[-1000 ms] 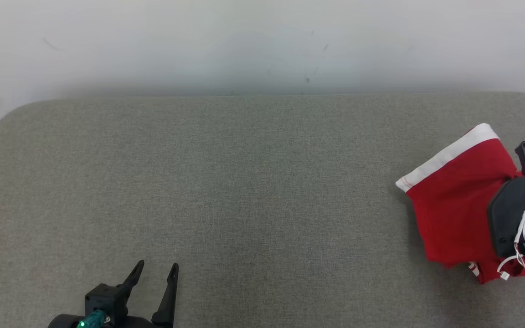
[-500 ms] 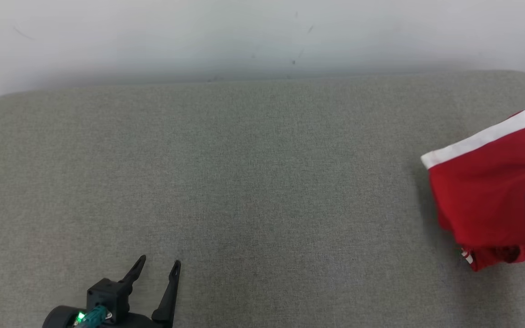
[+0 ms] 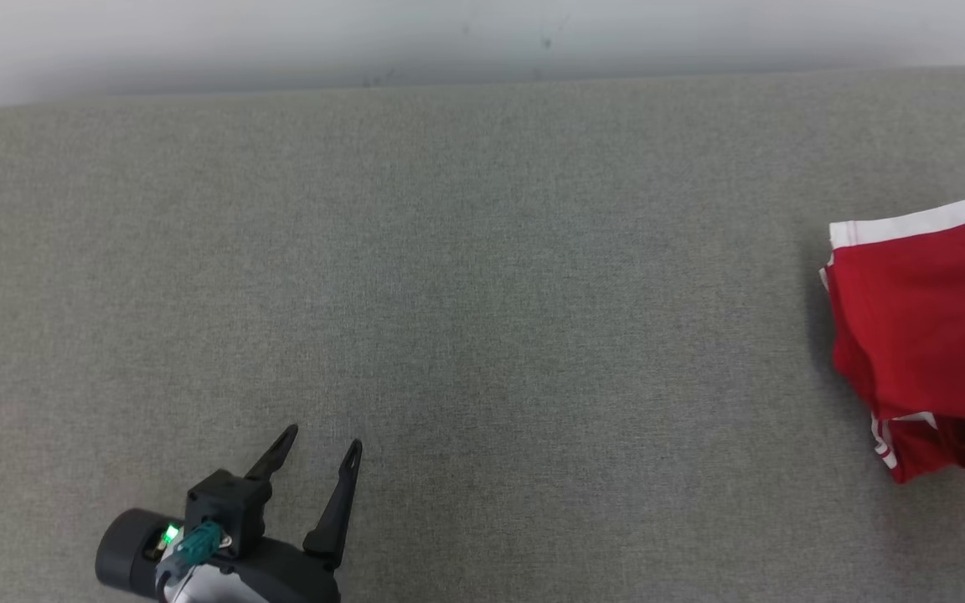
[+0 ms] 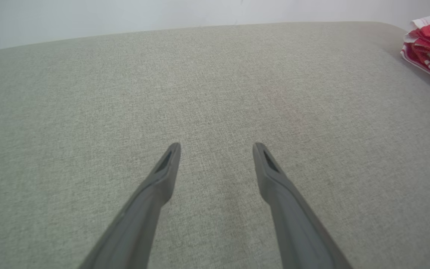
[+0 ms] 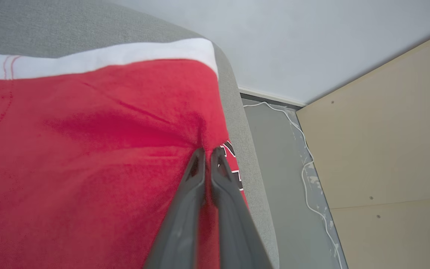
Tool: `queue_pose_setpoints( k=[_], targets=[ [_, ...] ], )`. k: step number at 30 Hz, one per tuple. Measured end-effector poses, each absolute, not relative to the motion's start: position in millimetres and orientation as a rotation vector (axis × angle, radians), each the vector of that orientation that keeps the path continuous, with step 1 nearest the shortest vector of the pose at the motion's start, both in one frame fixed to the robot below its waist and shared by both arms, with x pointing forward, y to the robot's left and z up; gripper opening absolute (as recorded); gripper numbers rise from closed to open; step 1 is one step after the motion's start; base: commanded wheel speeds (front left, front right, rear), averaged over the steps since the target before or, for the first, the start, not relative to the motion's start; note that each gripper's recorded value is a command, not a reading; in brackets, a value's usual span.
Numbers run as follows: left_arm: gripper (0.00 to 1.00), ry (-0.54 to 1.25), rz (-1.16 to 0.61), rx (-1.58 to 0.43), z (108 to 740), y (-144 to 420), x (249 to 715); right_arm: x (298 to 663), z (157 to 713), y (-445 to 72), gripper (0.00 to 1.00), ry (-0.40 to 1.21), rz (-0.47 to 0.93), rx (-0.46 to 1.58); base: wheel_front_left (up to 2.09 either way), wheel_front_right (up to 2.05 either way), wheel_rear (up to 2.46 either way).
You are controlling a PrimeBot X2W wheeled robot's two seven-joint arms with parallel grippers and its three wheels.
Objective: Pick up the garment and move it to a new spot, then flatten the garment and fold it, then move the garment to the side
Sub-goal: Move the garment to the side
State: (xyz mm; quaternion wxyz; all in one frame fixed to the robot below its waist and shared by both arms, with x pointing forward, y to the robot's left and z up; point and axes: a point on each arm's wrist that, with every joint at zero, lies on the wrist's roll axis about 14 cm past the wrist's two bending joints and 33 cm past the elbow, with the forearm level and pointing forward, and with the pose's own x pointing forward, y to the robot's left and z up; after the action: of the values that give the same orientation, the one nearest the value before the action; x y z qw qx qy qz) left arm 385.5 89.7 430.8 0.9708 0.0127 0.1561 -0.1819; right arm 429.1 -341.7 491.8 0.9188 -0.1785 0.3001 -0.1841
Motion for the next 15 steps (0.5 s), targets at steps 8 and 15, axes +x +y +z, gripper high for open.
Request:
queue_pose_setpoints(
  k=[8, 15],
  targets=[
    [1.00, 0.331, -0.376, 0.041, 424.5, 88.6, 395.7, 444.3, 479.5, -353.7, 0.60, 0.635, -0.386, -0.474, 0.00, 0.00, 0.00],
    [1.00, 0.335, -0.375, 0.039, 423.5, 87.1, 399.3, 452.5, 473.2, -354.8, 1.00, 0.625, -0.373, -0.499, 0.00, 0.00, 0.00]
  ],
)
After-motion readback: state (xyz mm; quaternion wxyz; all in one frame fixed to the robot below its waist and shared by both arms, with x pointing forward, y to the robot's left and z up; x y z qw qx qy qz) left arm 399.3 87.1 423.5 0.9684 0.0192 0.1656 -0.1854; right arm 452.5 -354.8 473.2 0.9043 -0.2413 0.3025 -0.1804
